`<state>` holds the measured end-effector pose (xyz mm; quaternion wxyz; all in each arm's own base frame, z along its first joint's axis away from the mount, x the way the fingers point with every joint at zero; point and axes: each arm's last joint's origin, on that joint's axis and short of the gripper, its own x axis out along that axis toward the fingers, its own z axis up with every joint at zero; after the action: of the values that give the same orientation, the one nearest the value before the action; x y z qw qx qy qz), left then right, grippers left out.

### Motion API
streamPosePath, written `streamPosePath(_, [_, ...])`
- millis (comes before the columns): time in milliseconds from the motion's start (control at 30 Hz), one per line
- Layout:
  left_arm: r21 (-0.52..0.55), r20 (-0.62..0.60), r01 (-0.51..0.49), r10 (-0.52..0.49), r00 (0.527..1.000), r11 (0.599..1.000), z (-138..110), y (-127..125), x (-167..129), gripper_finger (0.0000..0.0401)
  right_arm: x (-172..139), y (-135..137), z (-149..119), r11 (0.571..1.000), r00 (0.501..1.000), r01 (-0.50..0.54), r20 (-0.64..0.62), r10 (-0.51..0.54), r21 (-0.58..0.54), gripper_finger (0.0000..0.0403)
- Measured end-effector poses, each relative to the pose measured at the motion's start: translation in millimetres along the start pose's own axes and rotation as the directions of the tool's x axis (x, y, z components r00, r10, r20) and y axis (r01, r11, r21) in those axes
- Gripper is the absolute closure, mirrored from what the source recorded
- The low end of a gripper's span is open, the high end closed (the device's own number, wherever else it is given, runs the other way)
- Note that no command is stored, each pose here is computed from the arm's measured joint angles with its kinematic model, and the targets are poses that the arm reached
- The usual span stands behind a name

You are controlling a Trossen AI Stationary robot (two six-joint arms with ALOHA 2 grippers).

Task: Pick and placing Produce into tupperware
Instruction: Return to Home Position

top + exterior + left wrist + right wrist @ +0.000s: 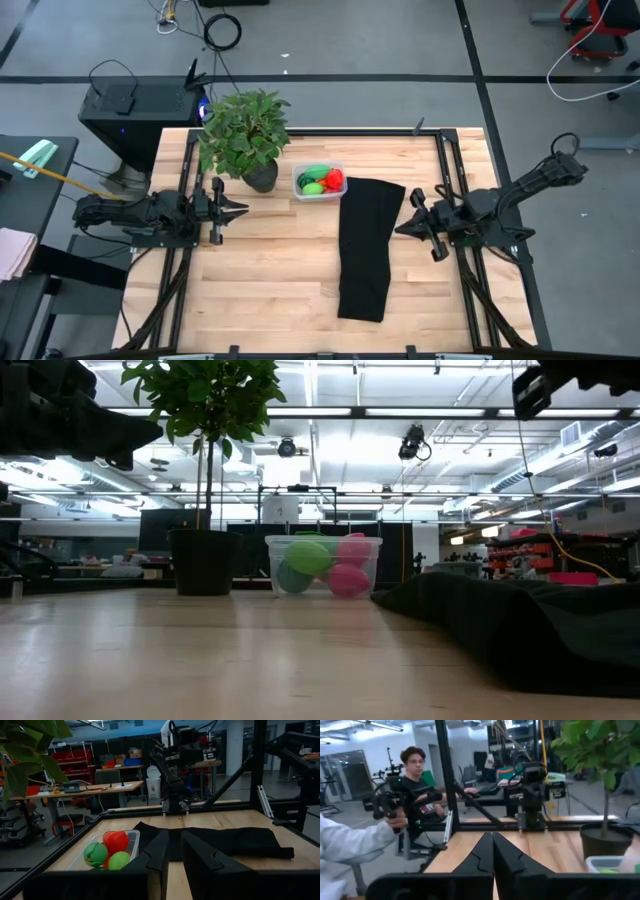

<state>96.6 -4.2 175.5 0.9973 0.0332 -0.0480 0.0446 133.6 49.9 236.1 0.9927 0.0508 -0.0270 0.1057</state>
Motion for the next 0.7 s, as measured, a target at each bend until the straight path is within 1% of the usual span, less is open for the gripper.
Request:
streamPosePath(200, [0.0,0.001,0.0,0.0,1.0,1.0,0,0,0,0.0341,-4,-10,-15,0.998,0.999,0.052,-0.006,-0.052,-0.033,0.0401])
streamPosePath(300, [0.003,0.002,0.0,0.0,1.0,1.0,0,0,0,0.0344,-5,-18,-22,0.998,0.998,0.056,-0.012,-0.056,-0.037,0.0402])
streamPosePath(467, [0.0,0.003,0.0,0.0,1.0,1.0,0,0,0,0.034,-8,-34,-31,0.997,0.997,0.07,0.046,-0.068,-0.044,0.0402])
streamPosePath(600, [0.001,0.003,0.0,0.0,1.0,1.0,0,0,0,0.0341,-10,-45,-32,0.998,0.997,0.055,0.046,-0.055,-0.006,0.0402])
streamPosePath(700, [0.004,0.003,0.0,0.0,1.0,1.0,0,0,0,0.0344,-11,-52,-31,0.997,0.996,0.078,0.048,-0.077,-0.019,0.0402])
